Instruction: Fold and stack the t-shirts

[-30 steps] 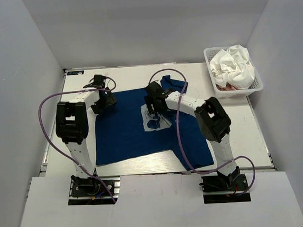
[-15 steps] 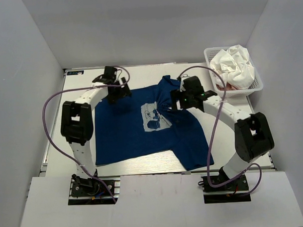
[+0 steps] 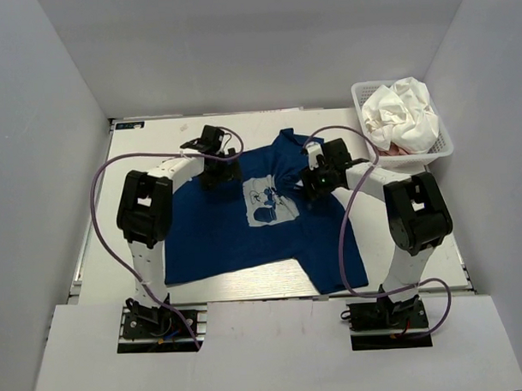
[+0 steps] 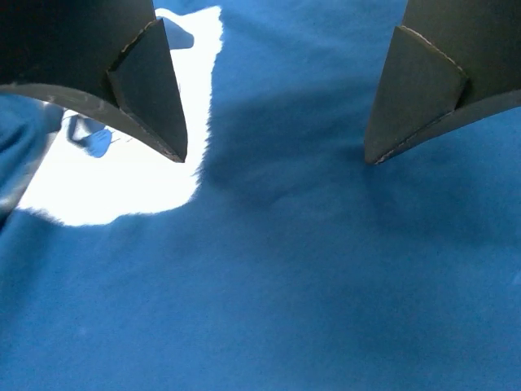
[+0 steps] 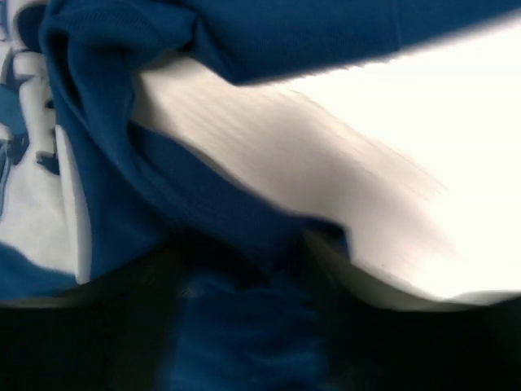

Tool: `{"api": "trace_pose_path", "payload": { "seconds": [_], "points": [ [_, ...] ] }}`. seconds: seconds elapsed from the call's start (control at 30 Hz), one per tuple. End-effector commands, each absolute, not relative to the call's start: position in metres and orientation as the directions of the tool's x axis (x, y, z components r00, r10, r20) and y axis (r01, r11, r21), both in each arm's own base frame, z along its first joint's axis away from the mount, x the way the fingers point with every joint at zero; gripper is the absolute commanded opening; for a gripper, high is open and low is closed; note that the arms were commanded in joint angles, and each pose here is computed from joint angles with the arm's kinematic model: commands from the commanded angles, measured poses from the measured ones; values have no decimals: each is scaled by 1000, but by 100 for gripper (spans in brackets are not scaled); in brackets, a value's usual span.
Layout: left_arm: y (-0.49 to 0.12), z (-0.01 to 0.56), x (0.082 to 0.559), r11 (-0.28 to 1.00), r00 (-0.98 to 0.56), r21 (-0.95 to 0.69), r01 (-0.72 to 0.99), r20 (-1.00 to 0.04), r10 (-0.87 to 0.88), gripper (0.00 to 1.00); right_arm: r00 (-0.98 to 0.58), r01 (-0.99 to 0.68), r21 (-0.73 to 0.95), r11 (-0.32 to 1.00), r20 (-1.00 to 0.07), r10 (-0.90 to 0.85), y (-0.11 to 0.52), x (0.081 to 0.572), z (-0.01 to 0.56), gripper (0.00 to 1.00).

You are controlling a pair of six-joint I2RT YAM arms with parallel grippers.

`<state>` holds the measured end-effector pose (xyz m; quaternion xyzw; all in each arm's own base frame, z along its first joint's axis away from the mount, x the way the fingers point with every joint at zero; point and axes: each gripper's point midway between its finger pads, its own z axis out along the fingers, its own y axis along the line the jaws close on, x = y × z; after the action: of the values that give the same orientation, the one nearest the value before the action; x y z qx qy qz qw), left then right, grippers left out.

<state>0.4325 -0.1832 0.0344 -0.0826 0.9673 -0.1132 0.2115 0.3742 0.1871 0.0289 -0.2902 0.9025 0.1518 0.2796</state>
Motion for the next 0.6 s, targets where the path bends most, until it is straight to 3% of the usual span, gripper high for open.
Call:
{"api": "trace_pose_path", "payload": {
  "seconds": [0.0, 0.07, 0.1, 0.17, 0.5, 0.57],
  "points": [
    [-169, 37, 420, 963, -890, -225, -149, -393, -230, 100, -650, -587, 76, 806, -638, -413, 177, 389, 43, 54],
    [-164, 37, 419, 966, -886, -207, -158, -402, -231, 100, -652, -575, 78, 814, -645, -399, 175, 386, 47, 37],
    [-160, 36, 418, 968, -885, -186, -168, -405, -231, 100, -659, -570, 84, 817, -641, -394, 174, 382, 45, 20],
    [-157, 33, 415, 969, -887, -174, -173, -401, -230, 100, -658, -561, 88, 823, -651, -378, 171, 376, 54, 1],
    [-151, 22, 408, 972, -892, -145, -184, -391, -227, 100, -731, -390, 61, 919, -627, -269, 189, 341, 132, 0],
    [-151, 22, 408, 972, -892, -145, -184, -391, -227, 100, -771, -388, 35, 921, -561, -303, 208, 320, 119, 0]
  ]
}}
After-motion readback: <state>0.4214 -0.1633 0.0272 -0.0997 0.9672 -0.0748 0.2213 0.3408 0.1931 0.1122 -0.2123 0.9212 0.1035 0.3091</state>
